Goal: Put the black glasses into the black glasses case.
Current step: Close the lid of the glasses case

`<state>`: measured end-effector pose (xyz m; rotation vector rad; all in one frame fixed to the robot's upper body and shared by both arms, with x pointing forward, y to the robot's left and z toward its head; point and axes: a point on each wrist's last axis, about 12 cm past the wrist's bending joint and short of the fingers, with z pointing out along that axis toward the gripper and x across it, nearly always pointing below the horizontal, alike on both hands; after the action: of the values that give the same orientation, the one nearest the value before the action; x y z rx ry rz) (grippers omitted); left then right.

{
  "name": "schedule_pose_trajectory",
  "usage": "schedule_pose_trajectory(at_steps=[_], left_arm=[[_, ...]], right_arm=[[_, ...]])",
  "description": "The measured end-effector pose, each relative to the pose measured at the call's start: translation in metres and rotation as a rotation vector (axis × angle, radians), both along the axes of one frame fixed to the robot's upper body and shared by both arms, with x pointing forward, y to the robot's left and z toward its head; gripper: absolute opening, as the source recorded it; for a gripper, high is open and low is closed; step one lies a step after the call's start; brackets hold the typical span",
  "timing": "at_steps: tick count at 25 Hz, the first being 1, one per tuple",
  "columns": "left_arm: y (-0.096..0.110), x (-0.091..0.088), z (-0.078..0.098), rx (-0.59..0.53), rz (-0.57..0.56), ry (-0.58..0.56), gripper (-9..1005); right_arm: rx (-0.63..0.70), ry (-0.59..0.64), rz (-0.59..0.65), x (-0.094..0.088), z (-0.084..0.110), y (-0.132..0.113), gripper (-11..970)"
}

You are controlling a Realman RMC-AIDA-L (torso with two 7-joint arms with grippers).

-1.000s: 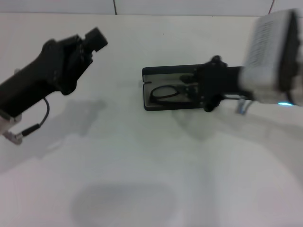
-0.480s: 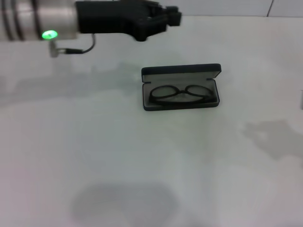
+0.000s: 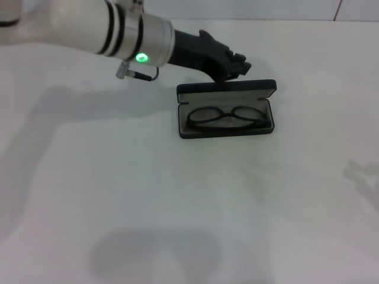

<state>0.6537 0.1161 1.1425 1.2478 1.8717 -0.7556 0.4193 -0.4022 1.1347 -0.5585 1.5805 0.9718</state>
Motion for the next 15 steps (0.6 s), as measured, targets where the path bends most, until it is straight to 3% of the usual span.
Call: schedule_pose_trajectory(at_steps=[15], left_arm=[[-0.002,-0.005,-0.017,0.042,0.031,-0.001,172]], right_arm=[[0.000,0.014,-0.007,0.011,-0.003,0.004,185]])
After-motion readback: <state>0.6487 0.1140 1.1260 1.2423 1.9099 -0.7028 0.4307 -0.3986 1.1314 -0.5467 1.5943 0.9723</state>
